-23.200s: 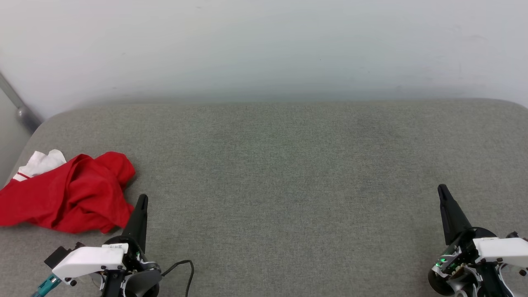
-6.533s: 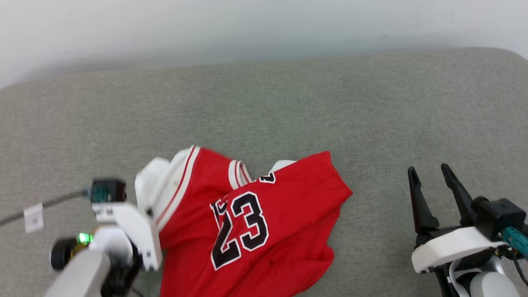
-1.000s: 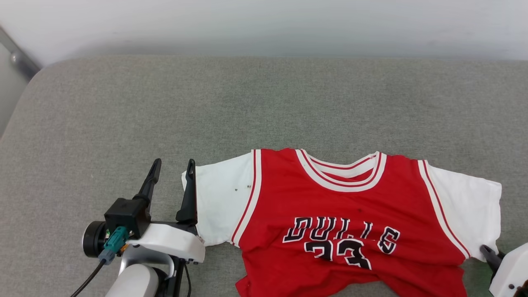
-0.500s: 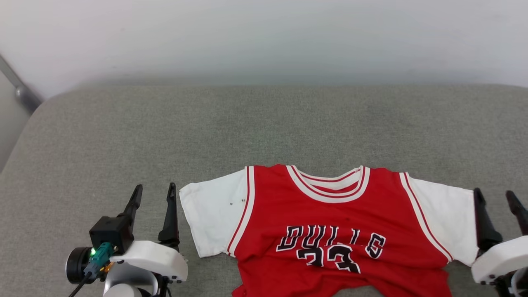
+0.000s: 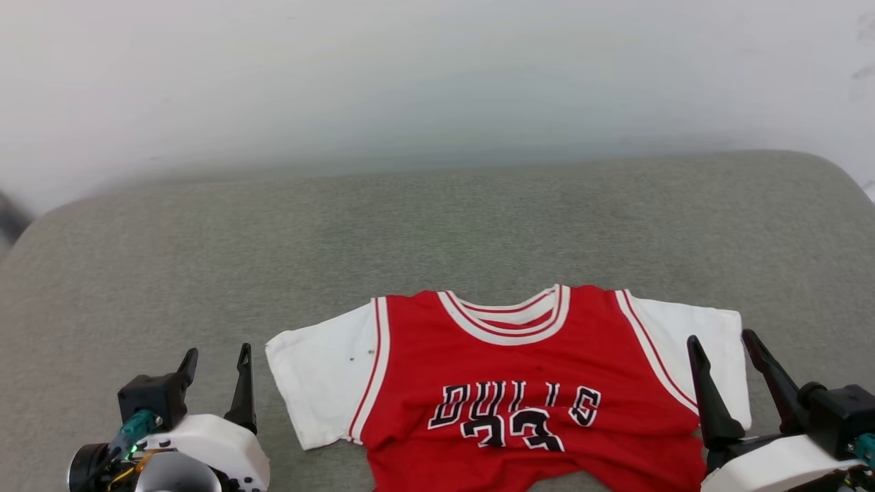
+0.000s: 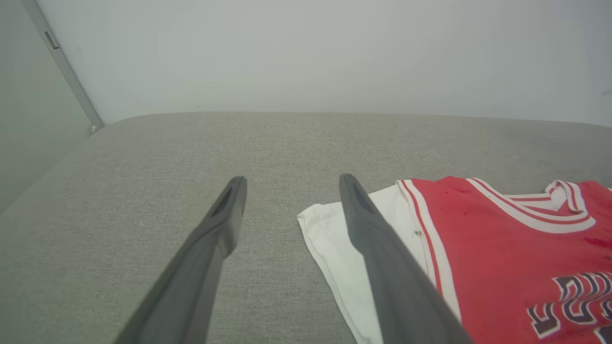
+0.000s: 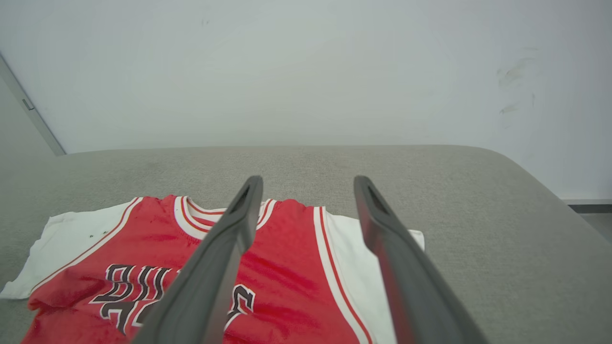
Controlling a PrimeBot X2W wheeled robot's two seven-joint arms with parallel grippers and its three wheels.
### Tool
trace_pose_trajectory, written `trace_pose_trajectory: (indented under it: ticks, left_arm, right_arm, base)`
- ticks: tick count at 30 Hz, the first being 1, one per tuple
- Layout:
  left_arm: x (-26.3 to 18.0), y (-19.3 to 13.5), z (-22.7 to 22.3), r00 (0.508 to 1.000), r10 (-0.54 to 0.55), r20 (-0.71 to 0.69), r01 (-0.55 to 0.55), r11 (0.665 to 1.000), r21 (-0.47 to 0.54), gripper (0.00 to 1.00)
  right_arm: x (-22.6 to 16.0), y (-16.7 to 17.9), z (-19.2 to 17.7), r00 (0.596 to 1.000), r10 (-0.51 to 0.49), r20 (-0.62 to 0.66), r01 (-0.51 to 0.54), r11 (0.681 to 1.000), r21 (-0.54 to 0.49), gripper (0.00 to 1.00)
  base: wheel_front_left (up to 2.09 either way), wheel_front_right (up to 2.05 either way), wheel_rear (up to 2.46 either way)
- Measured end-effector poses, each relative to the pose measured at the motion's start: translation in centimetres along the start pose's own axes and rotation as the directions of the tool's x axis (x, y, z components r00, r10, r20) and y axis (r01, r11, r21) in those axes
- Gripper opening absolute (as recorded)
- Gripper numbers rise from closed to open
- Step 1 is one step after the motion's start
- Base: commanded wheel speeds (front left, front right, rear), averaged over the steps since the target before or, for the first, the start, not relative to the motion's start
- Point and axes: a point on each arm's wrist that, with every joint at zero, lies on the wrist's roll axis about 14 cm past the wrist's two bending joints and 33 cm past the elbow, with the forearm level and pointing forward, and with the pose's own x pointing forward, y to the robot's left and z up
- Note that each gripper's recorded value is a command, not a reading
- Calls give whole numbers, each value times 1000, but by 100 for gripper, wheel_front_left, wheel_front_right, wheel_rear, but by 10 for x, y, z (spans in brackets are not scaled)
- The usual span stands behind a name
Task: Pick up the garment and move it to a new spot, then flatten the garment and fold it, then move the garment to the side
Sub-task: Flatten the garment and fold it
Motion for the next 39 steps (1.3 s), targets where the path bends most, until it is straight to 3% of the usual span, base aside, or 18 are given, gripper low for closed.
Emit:
trace_pose_trajectory:
  ticks: [6,10,17,25,26,27,28,31,39]
  left_arm:
    - [28,-21,-11,981,-129,-145,134,991,24,100]
    - [48,-28,-33,923,-199,-329,218,976,22,100]
    - [60,-22,-87,731,-219,-646,261,965,-31,100]
    - [60,-19,-129,515,-213,-830,248,964,-93,100]
    - [59,-21,-131,489,-222,-844,243,963,-113,43]
    - [59,-23,-133,470,-228,-853,243,962,-123,20]
    - [59,-24,-134,462,-230,-856,244,962,-127,0]
    - [62,-29,-134,487,-240,-840,241,961,-135,0]
    - [67,-33,-109,699,-208,-684,207,975,-85,0]
  right_arm:
    - [-8,-3,8,1000,-23,16,22,1000,7,100]
    - [-5,-8,7,999,-38,10,38,999,10,100]
    - [4,-19,-5,997,-74,-23,75,997,26,100]
    - [13,-28,-24,992,-105,-73,108,993,48,100]
    - [14,-29,-26,991,-107,-78,111,993,48,100]
    - [14,-30,-27,991,-110,-81,114,992,49,100]
    - [15,-31,-28,990,-112,-83,116,992,53,100]
    - [17,-34,-30,989,-118,-87,124,991,60,100]
    - [20,-61,-45,969,-132,-207,158,980,117,100]
  base:
    - [0,0,0]
    - [0,0,0]
    - [0,0,0]
    - [0,0,0]
    - [0,0,0]
    - [0,0,0]
    - [0,0,0]
    - [0,0,0]
    - [0,0,0]
